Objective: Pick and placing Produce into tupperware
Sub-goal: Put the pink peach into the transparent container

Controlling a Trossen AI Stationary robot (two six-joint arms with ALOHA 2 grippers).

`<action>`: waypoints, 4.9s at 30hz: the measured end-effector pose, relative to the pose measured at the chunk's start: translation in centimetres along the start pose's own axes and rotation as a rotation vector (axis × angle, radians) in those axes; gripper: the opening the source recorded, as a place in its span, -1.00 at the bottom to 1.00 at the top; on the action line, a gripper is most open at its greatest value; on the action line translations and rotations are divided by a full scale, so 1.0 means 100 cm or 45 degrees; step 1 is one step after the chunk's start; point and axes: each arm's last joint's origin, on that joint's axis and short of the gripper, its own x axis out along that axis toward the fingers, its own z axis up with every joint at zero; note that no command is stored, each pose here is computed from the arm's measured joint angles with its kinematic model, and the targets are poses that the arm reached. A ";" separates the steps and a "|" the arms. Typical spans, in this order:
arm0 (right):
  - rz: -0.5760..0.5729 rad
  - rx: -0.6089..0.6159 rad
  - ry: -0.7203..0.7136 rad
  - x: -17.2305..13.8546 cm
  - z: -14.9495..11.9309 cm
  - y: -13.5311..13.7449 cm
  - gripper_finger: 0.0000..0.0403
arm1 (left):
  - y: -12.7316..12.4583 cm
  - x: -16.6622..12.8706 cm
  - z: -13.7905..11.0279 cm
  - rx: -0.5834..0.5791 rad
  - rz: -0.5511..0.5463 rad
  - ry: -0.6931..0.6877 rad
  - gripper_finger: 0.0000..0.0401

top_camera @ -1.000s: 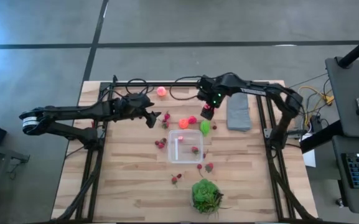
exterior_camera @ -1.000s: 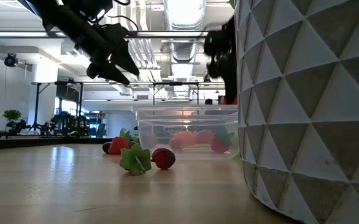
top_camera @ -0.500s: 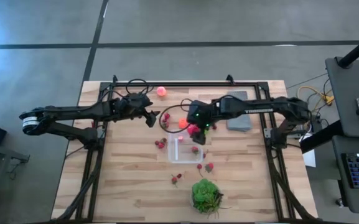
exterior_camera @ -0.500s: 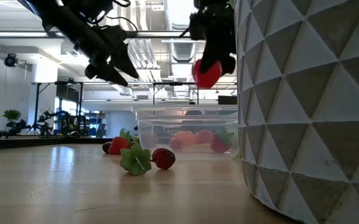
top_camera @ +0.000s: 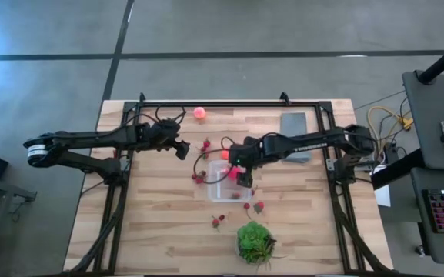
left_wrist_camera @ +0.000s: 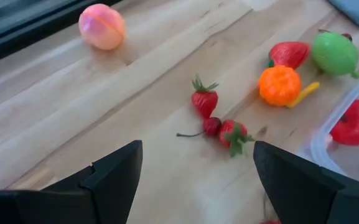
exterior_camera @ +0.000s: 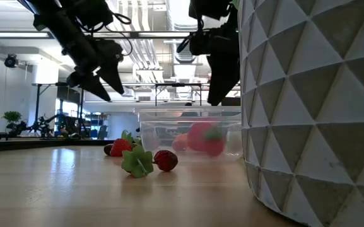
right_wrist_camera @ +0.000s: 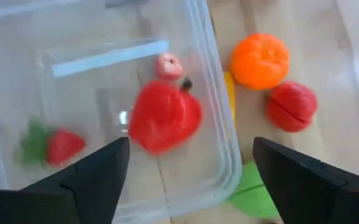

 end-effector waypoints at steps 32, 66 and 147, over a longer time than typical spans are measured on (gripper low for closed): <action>-0.337 1.109 -0.385 -0.128 -0.034 -0.099 0.75 | 0.045 0.117 0.098 -0.419 0.125 -0.015 0.46; -0.484 0.779 -0.177 -0.111 -0.046 -0.128 0.76 | 0.070 0.163 0.109 -0.838 0.378 0.172 0.46; -0.497 0.538 -0.030 -0.120 -0.064 -0.125 0.76 | -0.129 0.041 0.047 0.506 -0.683 0.314 0.12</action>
